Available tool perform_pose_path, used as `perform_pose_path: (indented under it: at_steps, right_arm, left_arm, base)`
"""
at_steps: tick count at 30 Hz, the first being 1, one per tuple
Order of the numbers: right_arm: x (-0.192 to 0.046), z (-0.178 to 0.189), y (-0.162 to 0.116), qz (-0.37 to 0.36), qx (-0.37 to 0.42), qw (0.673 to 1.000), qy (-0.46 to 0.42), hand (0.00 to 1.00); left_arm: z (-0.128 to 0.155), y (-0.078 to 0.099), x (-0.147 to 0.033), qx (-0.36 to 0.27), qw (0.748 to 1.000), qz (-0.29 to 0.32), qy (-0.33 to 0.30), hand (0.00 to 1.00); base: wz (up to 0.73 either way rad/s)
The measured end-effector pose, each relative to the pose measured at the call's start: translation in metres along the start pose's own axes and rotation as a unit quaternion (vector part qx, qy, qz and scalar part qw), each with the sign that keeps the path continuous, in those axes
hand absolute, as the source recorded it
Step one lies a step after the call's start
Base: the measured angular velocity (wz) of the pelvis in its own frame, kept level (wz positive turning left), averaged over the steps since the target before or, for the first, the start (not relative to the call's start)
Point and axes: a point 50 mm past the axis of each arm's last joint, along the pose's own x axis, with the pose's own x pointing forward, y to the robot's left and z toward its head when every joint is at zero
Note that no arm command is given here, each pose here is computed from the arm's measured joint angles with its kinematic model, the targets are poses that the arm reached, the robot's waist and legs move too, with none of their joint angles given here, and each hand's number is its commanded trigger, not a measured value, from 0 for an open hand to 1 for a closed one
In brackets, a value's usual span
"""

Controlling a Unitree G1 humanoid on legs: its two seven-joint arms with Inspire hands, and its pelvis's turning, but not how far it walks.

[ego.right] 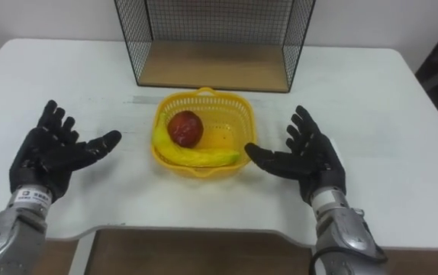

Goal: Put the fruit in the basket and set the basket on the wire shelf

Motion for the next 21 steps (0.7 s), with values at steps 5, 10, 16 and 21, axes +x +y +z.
perform_pose_path:
  at_steps: [5,10,16,21]
  right_arm:
    - [0.0,-0.001,0.001,0.001,0.002,1.0,0.002,0.0]
    - [0.001,-0.003,0.006,0.012,0.015,1.0,0.007,0.0]
    - [0.001,-0.005,0.012,0.022,0.013,1.0,0.011,0.0]
    - [0.003,-0.006,0.019,0.039,0.012,0.999,0.013,0.0]
  left_arm:
    - [-0.012,0.002,0.0,0.001,1.0,-0.003,0.031,0.0]
    - [-0.019,0.001,0.0,0.002,0.999,-0.006,0.049,0.0]
    - [-0.02,-0.001,-0.001,0.005,0.999,-0.015,0.051,0.0]
    - [-0.023,-0.01,0.006,0.01,0.998,-0.035,0.059,0.0]
  base:
    - [-0.04]
    - [-0.01]
    - [-0.05]
    - [0.0]
